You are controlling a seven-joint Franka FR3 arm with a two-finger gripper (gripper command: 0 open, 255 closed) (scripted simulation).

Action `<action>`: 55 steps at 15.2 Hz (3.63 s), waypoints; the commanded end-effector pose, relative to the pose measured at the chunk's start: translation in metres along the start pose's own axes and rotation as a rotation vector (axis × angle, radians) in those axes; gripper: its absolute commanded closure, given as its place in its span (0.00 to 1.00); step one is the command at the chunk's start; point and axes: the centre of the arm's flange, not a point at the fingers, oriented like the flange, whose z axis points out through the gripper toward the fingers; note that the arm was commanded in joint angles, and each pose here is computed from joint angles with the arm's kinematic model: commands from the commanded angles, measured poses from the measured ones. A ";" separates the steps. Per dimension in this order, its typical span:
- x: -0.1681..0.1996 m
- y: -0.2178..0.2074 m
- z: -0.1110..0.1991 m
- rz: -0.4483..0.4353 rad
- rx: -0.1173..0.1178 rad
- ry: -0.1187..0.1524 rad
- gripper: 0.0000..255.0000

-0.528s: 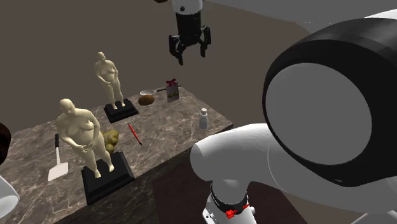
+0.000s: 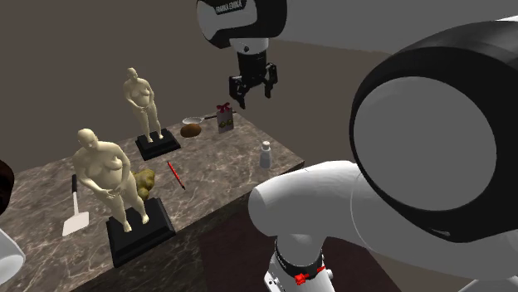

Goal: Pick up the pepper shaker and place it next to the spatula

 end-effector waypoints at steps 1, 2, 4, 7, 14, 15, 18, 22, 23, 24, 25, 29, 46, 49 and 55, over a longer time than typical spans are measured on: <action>-0.001 0.004 0.025 -0.019 0.005 -0.008 0.00; -0.002 0.006 0.038 -0.028 0.008 -0.012 0.00; -0.004 0.008 0.065 -0.046 0.013 -0.021 0.00; -0.007 0.012 0.104 -0.073 0.020 -0.034 0.00; -0.012 0.016 0.169 -0.111 0.030 -0.052 0.00; -0.012 0.016 0.174 -0.111 0.030 -0.052 0.00; -0.013 0.016 0.190 -0.111 0.030 -0.052 0.00; -0.013 0.016 0.198 -0.111 0.030 -0.052 0.00; -0.013 0.016 0.198 -0.111 0.030 -0.052 0.00; -0.013 0.016 0.198 -0.111 0.030 -0.052 0.00; -0.013 0.016 0.198 -0.111 0.030 -0.052 0.00; -0.013 0.016 0.198 -0.111 0.030 -0.052 1.00; -0.008 0.022 0.152 -0.111 0.030 -0.052 1.00; -0.006 0.024 0.136 -0.111 0.030 -0.052 1.00; -0.003 0.029 0.105 -0.111 0.030 -0.052 1.00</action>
